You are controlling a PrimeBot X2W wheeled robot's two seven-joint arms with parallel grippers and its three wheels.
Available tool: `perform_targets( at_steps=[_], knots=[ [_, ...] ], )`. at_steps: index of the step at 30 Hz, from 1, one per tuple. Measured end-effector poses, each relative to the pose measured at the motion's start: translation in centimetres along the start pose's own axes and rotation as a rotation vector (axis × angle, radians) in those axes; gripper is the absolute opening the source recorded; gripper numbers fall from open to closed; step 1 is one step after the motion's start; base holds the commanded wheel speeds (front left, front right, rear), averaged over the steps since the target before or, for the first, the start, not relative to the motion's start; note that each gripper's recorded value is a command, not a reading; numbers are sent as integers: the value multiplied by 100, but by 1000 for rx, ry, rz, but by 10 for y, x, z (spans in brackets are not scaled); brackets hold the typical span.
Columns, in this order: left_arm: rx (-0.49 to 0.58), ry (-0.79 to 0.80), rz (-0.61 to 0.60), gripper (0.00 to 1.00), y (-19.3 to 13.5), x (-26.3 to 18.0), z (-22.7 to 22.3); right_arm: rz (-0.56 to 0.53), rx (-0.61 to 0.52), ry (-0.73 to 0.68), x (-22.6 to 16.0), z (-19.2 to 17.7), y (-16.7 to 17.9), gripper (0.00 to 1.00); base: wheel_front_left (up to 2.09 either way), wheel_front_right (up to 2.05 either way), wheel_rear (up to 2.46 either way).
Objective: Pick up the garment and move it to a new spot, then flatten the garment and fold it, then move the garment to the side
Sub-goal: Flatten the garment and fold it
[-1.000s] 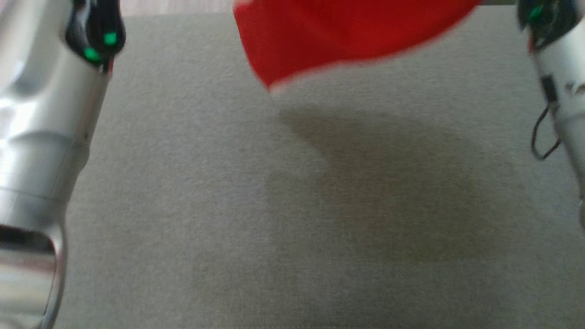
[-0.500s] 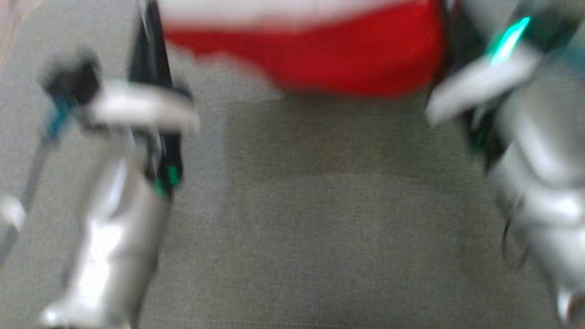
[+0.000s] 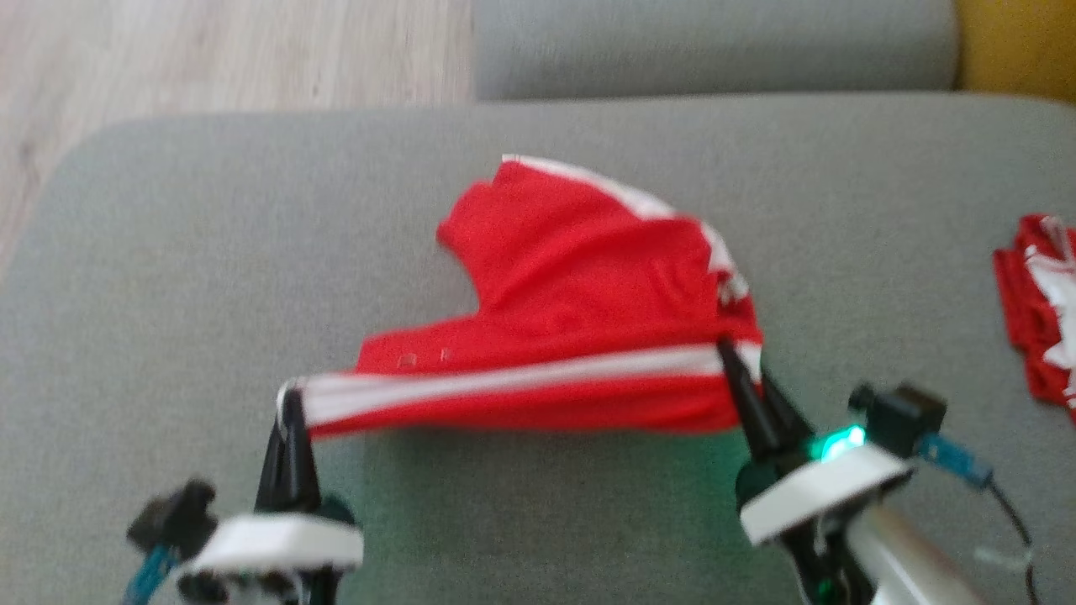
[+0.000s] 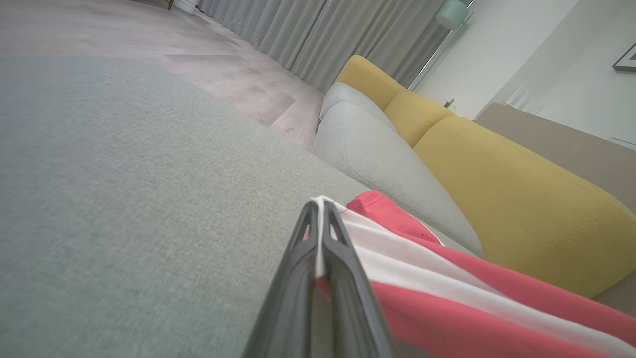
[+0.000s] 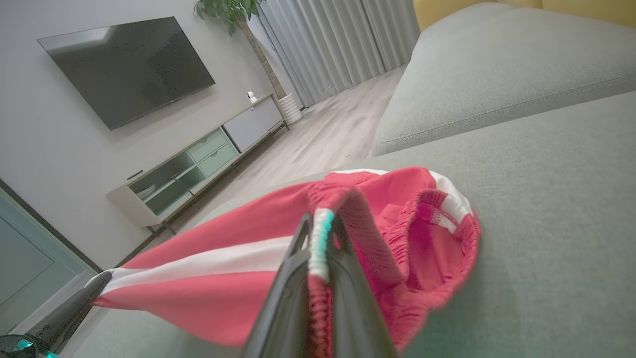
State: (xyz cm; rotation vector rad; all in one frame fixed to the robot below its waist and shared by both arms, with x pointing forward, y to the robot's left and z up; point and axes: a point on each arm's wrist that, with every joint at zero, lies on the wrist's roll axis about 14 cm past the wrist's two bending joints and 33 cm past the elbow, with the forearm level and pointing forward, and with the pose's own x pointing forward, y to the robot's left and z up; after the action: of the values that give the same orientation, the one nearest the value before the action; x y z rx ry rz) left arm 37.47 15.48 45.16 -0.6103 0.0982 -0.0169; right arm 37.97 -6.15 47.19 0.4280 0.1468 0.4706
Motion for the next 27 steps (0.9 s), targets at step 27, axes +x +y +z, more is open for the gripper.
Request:
perform_targets(
  at_steps=[27],
  knots=[
    [194,35,-409,0,-112,84,31,-166,208,-154,6,25,-29,0,0,0,0]
  ],
)
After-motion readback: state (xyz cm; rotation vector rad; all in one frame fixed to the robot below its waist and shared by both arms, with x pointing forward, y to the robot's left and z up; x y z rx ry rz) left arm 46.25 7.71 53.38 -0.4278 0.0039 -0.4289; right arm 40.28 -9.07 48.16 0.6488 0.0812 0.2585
